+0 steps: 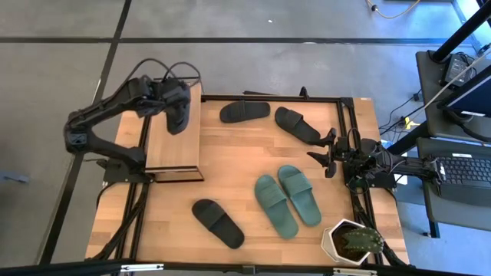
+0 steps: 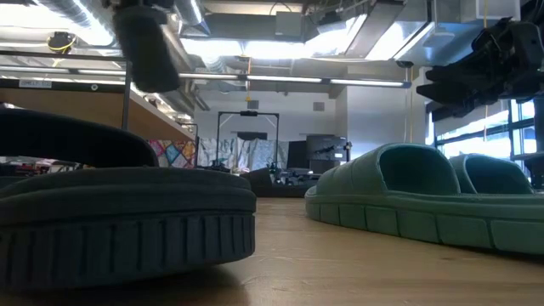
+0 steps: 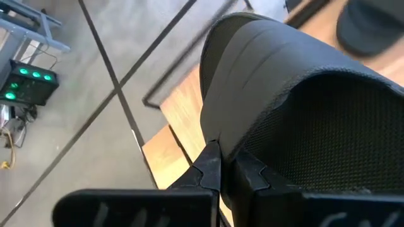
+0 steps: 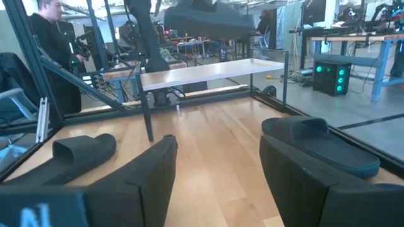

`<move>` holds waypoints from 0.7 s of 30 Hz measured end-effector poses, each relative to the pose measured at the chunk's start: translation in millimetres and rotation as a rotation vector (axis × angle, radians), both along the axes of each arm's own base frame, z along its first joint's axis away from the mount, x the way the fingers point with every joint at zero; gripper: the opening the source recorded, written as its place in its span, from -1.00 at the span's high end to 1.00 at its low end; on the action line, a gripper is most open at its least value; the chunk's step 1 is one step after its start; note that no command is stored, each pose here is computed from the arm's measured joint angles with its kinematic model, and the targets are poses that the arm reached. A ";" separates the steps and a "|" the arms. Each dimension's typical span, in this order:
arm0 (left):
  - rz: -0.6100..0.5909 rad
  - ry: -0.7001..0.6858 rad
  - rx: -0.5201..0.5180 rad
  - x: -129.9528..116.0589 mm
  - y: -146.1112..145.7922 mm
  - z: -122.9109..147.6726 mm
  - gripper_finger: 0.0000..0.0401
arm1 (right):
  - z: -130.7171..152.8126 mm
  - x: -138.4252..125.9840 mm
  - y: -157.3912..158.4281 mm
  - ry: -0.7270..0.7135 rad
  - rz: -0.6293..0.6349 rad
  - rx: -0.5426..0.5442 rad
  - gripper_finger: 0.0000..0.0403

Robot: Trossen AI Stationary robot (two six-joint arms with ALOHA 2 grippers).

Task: Pick and place slides into the shelf
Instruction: Put the black slipper on the shelf

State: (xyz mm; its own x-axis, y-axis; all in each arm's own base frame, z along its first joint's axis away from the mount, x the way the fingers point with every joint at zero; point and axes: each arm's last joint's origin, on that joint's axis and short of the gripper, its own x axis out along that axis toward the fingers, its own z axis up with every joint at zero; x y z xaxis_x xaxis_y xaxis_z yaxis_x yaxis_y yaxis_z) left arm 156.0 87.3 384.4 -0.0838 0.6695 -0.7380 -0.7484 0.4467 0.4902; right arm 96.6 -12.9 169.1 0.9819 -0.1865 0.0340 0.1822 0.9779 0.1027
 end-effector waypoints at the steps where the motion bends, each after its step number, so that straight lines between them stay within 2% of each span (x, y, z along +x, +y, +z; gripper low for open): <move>1: 0.005 0.001 0.002 -2.9 -2.7 -4.2 0.99 | 0.0 0.0 0.0 0.000 -0.001 -0.002 -0.13; 7: 0.002 0.064 0.051 -19.3 -12.4 -22.9 0.99 | 0.0 0.0 0.0 0.007 -0.002 -0.035 -0.13; 15: -0.121 0.177 0.098 -14.2 -22.3 -38.6 0.99 | 0.0 0.0 0.0 0.023 -0.005 -0.120 -0.13; 21: -0.168 0.153 0.133 -8.4 -28.3 -38.0 0.99 | -0.1 0.0 0.0 0.025 -0.005 -0.128 -0.13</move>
